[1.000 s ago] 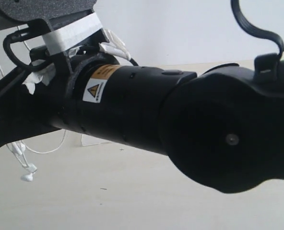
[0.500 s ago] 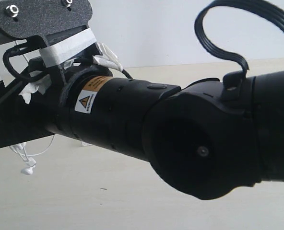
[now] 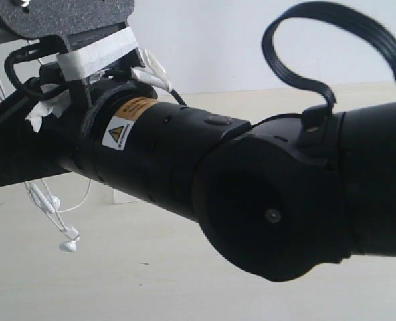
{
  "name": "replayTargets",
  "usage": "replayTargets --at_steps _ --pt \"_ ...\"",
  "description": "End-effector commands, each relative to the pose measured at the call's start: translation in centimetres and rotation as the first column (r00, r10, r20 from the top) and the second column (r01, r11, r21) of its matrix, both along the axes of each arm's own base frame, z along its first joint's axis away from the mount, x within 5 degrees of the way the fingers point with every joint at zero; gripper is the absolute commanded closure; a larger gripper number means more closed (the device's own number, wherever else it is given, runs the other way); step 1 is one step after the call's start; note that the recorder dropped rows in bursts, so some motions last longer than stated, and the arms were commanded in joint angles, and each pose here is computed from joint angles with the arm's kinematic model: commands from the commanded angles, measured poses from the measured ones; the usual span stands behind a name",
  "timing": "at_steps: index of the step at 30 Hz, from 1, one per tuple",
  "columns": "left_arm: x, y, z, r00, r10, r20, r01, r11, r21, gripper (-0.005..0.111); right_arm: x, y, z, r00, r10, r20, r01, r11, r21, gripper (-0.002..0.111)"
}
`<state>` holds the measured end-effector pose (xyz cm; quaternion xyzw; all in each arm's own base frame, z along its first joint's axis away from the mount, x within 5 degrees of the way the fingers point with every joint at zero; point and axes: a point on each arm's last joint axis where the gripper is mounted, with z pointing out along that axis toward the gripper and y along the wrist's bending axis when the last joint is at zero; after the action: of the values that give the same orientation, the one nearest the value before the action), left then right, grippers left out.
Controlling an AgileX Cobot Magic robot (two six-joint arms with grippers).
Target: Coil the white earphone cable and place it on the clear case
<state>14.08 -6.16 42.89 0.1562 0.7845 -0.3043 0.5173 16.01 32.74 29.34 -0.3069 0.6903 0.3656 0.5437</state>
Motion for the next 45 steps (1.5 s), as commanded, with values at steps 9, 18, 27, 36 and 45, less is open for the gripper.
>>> replayTargets --at_steps 9,18,27,36,45 --pt "-0.3 -0.4 0.5 0.999 -0.036 -0.011 0.035 0.998 -0.057 0.107 0.3 0.6 -0.7 1.000 -0.009 0.020 0.009 1.000 0.006 0.064" --pt "-0.3 -0.4 0.4 0.999 -0.034 -0.011 0.033 0.998 -0.051 0.107 0.2 0.6 -0.8 1.000 0.001 0.003 -0.001 1.000 -0.017 0.105" --pt "-0.2 -0.2 0.2 1.000 -0.022 -0.015 0.022 0.999 -0.026 0.107 0.0 0.4 -0.7 1.000 0.013 -0.013 -0.014 0.999 -0.035 0.108" --pt "-0.3 -0.2 0.3 1.000 -0.024 -0.011 0.024 0.999 -0.024 0.107 -0.6 0.4 -1.7 0.996 0.078 -0.041 -0.084 0.984 -0.160 0.042" --pt "-0.3 -0.1 0.0 1.000 -0.019 -0.017 0.019 1.000 0.023 0.107 -2.0 -2.0 2.4 0.992 0.100 -0.076 -0.107 0.990 -0.096 0.035"
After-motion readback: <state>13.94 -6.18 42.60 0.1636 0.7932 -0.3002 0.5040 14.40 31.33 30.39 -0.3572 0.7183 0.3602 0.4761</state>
